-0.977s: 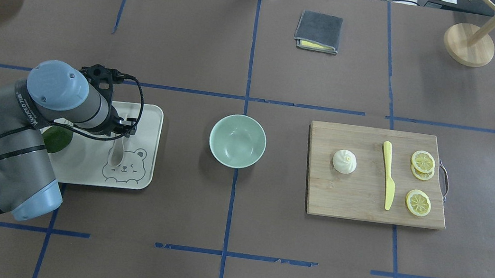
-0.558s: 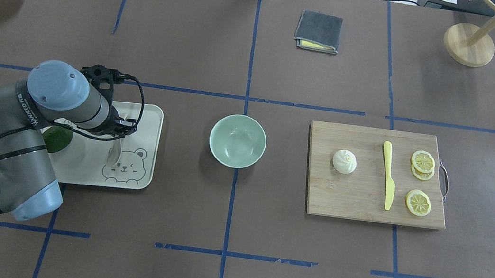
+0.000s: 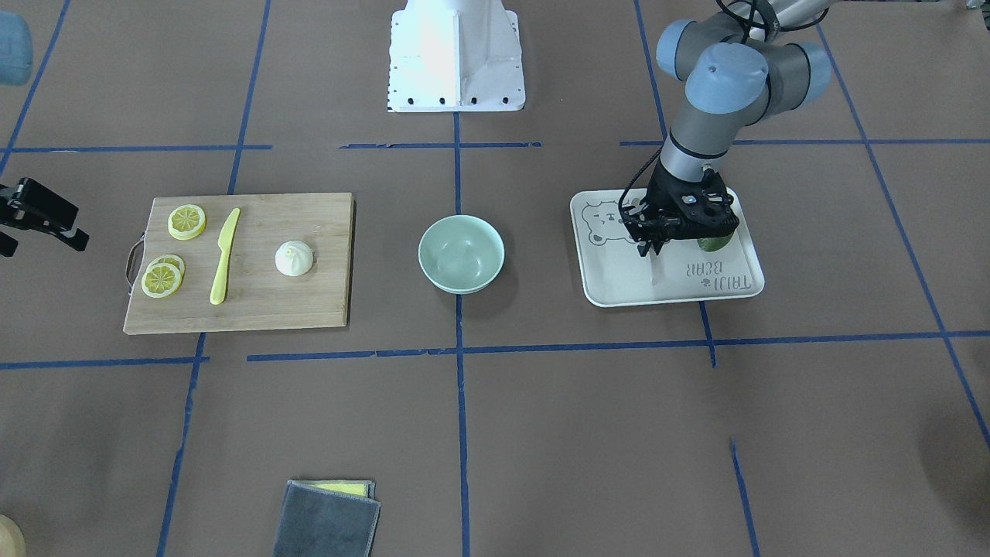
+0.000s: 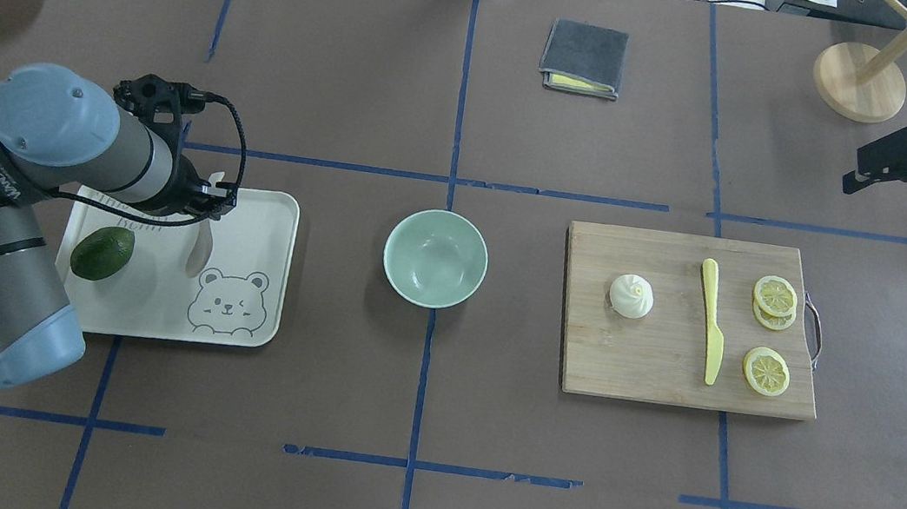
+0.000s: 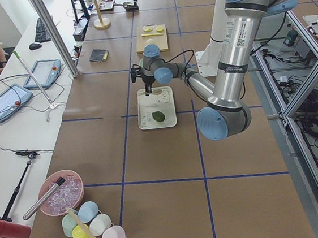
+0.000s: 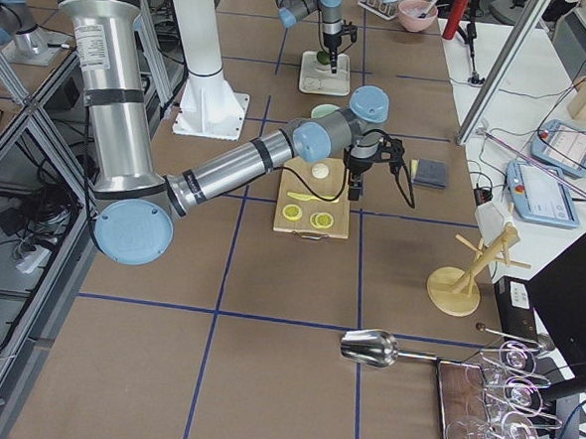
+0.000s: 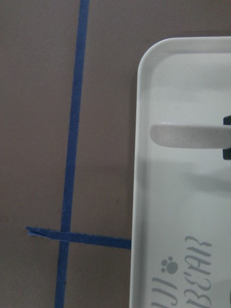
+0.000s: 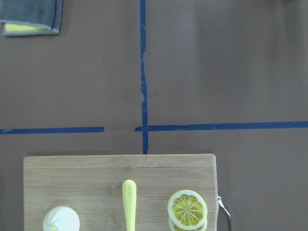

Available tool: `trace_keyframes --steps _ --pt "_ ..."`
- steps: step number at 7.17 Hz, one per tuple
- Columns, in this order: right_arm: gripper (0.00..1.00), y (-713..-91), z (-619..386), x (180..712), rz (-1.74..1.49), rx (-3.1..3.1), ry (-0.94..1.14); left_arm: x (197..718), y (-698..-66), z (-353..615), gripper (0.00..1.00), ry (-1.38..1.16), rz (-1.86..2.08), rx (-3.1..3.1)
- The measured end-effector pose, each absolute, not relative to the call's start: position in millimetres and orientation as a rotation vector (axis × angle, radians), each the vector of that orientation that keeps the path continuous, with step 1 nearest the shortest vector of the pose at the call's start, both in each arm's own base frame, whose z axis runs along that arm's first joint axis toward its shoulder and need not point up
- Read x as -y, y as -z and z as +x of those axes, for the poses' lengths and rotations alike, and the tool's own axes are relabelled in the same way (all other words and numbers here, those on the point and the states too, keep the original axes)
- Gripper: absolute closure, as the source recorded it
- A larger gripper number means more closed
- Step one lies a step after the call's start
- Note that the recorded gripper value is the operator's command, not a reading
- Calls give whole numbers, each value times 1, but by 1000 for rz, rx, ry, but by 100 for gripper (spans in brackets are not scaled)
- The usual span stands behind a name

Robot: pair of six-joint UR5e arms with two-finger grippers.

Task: Put spoon and bun in bowl

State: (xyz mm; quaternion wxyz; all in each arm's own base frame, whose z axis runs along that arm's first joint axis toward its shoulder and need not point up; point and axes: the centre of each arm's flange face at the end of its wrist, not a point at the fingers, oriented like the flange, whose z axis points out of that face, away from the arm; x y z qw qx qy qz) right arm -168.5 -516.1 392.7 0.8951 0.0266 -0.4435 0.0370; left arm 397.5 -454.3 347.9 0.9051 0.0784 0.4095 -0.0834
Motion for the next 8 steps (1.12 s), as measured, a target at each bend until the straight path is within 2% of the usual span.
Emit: trace_keyframes --steps 4,8 --pt "0 -356 -319 479 98 912 -126 467 -298 402 100 327 107 -939" --pt "1 -349 -411 441 112 865 -107 472 -262 424 100 428 56 -1000"
